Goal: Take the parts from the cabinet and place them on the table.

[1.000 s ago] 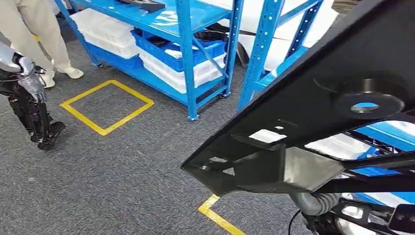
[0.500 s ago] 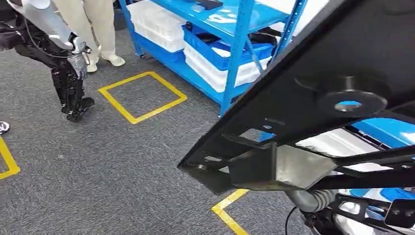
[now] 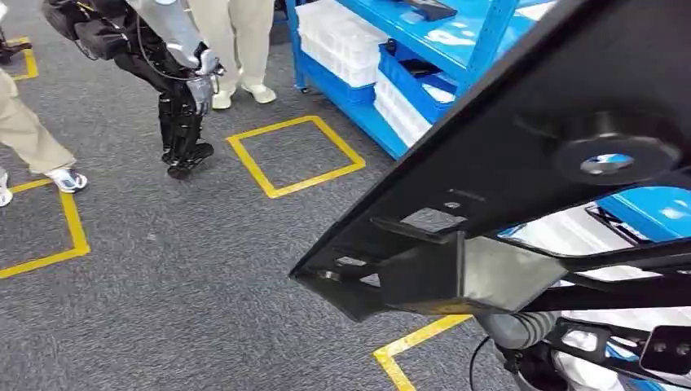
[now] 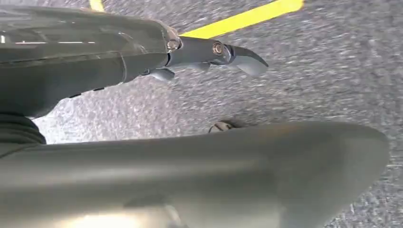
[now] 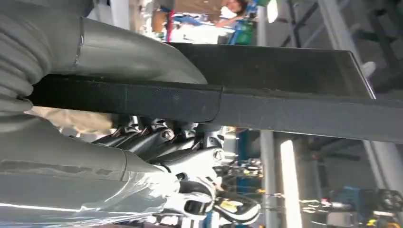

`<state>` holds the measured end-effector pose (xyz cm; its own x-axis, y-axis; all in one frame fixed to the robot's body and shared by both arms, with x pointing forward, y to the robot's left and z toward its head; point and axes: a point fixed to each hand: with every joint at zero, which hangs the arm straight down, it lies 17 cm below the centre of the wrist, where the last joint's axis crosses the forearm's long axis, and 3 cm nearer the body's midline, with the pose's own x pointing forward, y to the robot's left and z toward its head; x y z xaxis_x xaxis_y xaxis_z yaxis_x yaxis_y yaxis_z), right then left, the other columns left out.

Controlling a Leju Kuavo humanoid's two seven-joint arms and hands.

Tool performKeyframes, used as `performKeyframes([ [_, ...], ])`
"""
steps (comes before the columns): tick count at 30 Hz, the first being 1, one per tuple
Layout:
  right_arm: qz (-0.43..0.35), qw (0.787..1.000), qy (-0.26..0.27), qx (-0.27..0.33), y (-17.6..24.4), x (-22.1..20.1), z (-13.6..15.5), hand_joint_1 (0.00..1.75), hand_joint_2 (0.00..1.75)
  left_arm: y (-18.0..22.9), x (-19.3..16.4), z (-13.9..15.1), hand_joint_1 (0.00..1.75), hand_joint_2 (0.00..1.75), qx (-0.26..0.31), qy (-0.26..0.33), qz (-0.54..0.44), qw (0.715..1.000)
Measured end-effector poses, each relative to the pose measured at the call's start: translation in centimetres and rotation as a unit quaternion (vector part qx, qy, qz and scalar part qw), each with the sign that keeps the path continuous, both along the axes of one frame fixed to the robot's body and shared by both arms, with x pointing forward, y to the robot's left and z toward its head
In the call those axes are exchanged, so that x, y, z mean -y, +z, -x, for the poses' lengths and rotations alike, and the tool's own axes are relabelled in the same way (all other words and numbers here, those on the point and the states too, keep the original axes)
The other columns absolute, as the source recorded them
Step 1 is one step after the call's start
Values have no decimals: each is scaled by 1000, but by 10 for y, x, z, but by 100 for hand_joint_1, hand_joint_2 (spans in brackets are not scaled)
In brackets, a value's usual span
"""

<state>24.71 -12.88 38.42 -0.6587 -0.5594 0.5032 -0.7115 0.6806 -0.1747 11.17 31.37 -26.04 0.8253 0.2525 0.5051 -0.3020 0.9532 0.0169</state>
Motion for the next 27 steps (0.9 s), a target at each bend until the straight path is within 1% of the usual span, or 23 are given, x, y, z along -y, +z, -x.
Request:
performKeyframes([
  [4, -1, 1000, 3, -1, 0, 0, 0, 175, 175, 1, 0, -4, 0, 175, 4, 6, 1, 1000],
  [8, 0, 1000, 2, -7, -3, -1, -3, 175, 175, 0, -2, 0, 0, 175, 2, 9, 0, 1000],
  [15, -1, 1000, 3, -8, -4, -1, -4, 175, 175, 1, -5, -5, 0, 175, 3, 13, 1, 1000],
  [18, -5, 1000, 7, -12, -2, 0, -8, 175, 175, -1, -12, 1, 0, 175, -7, 23, -3, 1000],
  [21, -7, 1000, 7, -16, -2, 1, -10, 175, 175, 0, -16, -3, 0, 175, -5, 25, -4, 1000],
  [27, -11, 1000, 10, -20, 0, 2, -14, 175, 175, 0, -22, -1, 0, 175, -6, 27, -8, 1000],
])
